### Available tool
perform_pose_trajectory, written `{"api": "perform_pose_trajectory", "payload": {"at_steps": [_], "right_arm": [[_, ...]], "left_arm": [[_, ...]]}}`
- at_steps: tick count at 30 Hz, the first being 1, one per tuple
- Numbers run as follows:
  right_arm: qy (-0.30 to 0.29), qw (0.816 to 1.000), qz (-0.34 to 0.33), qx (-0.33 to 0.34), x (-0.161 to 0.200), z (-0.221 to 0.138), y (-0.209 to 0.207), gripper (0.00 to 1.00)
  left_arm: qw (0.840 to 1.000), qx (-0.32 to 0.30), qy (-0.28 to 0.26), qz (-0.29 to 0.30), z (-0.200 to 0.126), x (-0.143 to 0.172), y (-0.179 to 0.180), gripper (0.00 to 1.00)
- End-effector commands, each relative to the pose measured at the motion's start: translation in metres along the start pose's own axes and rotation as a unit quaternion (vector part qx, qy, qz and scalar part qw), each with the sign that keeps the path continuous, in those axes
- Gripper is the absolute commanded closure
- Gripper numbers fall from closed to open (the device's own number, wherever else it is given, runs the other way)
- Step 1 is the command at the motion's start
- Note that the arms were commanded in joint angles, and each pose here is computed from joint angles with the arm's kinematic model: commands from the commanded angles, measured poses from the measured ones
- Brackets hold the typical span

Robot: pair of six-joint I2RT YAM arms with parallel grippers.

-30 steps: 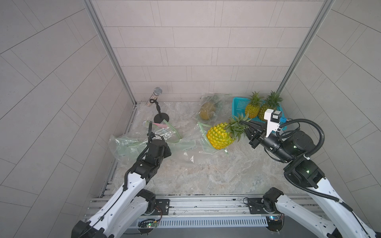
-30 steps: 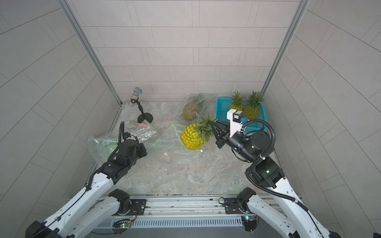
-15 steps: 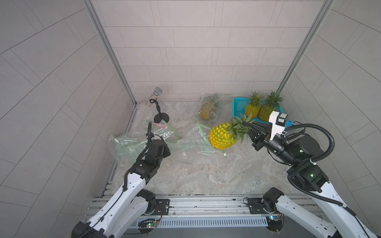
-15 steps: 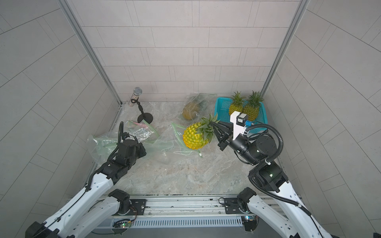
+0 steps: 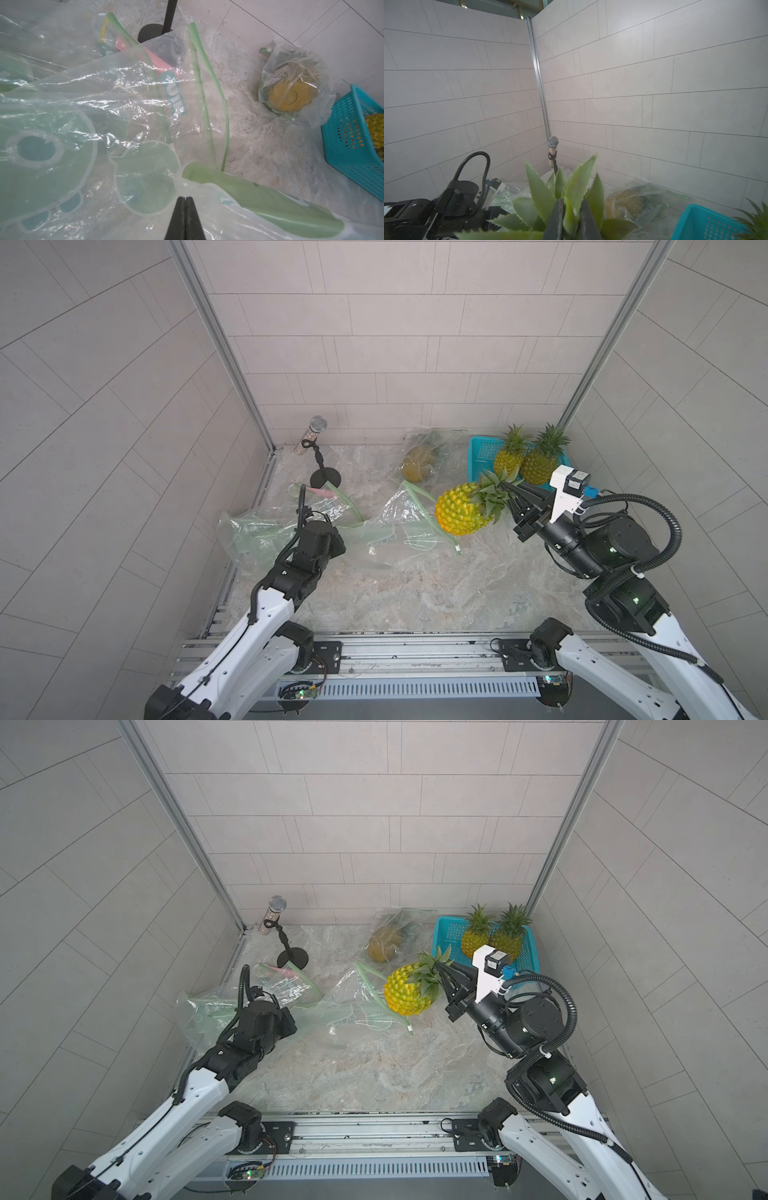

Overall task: Open the zip-top bag and take out the pineapple
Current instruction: Pick up the pineapple from the zipper food storage bag, then place the zipper food storage bag at the center of the board.

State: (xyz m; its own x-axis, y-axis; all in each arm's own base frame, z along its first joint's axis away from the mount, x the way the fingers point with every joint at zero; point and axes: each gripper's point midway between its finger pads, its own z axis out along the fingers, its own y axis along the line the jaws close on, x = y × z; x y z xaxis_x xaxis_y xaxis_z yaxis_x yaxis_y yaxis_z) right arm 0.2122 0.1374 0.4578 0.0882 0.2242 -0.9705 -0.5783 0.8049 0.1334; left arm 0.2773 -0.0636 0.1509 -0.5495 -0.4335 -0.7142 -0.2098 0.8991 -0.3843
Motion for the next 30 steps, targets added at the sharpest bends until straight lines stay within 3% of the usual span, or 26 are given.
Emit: {"api": "perform_pose_trajectory", "payload": {"at_steps": [1,19,30], "right_arm": [[-0.073,0.995,-0.027,0.057,-0.045,-0.017,-0.015,1.00],[0.031,0.968,-0.112,0.224,-0.016,-0.031,-0.072,1.00],[0.082,0.961,-0.120,0.236,0.008,-0.020,-0.089,1.00]], "left_arm": [[0.998,0.051,-0.011,-0.019,-0.004,-0.014,-0.023,1.00],[0.978,0.203,0.036,-0.014,-0.009,-0.032,-0.103,1.00],[0.971,0.236,0.031,-0.012,-0.015,-0.050,-0.126,1.00]]}}
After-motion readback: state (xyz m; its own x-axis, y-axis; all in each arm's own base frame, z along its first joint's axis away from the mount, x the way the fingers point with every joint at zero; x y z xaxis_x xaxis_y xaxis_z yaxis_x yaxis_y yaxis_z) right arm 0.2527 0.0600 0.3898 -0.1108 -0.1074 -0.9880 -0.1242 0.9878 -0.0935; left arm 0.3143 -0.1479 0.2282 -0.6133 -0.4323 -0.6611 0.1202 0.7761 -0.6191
